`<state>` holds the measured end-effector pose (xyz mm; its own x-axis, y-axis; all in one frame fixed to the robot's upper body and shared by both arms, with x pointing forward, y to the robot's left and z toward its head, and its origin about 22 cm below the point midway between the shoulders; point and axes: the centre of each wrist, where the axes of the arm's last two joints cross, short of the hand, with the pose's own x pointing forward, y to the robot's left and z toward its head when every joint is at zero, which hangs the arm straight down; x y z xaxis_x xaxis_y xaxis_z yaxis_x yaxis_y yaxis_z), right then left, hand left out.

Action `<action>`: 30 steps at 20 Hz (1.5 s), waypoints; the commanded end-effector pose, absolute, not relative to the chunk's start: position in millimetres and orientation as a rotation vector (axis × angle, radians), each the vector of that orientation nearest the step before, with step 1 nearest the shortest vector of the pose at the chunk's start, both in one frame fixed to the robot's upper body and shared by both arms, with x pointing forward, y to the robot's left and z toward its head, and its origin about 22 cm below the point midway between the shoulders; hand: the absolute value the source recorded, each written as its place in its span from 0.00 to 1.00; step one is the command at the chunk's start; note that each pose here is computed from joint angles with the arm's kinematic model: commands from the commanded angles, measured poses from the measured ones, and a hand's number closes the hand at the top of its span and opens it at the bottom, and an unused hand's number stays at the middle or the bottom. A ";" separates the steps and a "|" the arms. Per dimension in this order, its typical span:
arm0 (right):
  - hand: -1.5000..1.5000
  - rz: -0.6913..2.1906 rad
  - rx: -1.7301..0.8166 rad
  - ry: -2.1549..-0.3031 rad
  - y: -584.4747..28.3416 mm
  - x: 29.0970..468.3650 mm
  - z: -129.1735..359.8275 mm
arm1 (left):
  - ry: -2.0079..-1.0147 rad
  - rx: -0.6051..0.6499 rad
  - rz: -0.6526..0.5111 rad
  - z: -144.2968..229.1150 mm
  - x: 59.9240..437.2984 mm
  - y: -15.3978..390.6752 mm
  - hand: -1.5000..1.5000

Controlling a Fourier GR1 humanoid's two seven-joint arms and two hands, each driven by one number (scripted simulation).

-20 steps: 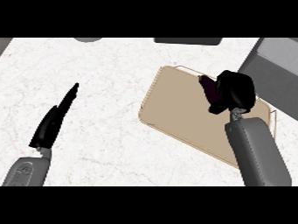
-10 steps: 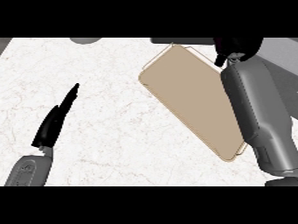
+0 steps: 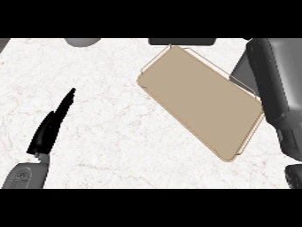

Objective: Pick the eggplant from the tray and place it in the cardboard box

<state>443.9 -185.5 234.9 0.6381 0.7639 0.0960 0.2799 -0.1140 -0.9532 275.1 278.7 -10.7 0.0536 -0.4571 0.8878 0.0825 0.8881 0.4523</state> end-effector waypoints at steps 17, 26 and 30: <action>1.00 0.334 -1.533 -0.601 -369.0 421.3 216.4 | -1.480 0.312 -0.413 1.1 274.2 291.5 0.50; 0.00 0.298 -1.269 -0.804 -403.6 413.1 155.9 | -1.495 0.316 -0.432 -22.3 272.5 263.8 0.50; 0.00 0.081 -1.296 -1.096 -385.2 416.7 158.2 | -1.485 0.300 -0.441 2.4 285.1 264.4 0.50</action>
<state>414.3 -396.6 163.7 0.6565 0.6082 0.4462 0.3283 0.3021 -0.8949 274.9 276.2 -7.6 0.0334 -0.4584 0.8881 0.0896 0.8864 0.4541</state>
